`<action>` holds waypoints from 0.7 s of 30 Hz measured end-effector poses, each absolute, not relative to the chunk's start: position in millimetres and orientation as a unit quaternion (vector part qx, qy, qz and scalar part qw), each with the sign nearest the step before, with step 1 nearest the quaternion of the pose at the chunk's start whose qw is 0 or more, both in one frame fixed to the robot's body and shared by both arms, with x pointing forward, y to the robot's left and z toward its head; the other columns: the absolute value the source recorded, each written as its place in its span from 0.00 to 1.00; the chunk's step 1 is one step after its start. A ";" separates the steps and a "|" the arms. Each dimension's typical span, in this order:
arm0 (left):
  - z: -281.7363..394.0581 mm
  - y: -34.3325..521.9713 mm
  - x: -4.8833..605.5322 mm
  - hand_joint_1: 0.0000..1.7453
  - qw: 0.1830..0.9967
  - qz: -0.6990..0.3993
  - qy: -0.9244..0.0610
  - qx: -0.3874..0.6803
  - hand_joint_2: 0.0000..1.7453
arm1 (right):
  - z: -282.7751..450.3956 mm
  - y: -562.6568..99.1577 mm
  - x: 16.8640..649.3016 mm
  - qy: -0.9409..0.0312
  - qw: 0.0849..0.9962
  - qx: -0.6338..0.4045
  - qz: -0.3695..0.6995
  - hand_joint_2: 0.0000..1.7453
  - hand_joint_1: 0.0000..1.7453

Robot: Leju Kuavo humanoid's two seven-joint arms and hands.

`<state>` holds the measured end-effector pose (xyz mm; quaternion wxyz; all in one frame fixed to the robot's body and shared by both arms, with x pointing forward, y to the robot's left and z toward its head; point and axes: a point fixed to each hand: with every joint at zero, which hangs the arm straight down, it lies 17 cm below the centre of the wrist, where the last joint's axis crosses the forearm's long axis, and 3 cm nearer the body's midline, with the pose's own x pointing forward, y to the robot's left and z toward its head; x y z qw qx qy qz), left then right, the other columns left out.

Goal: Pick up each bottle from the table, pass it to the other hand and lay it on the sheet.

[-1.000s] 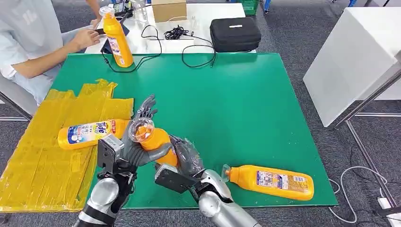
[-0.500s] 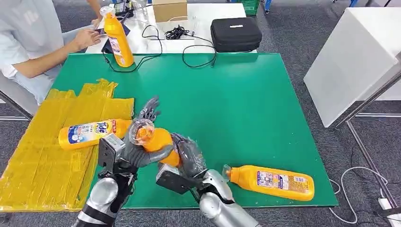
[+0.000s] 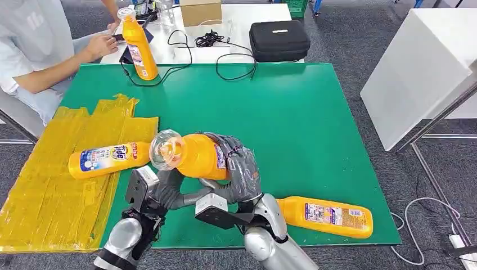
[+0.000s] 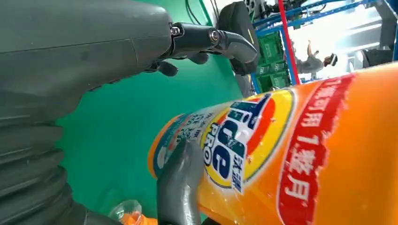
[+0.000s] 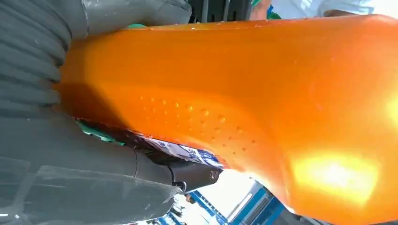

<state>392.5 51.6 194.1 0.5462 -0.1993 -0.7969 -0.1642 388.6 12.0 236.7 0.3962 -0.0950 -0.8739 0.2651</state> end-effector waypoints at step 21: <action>178.9 50.4 391.4 0.00 0.567 -0.164 -0.780 -0.209 1.00 | 236.1 8.7 389.3 -0.873 0.397 -0.102 0.264 1.00 1.00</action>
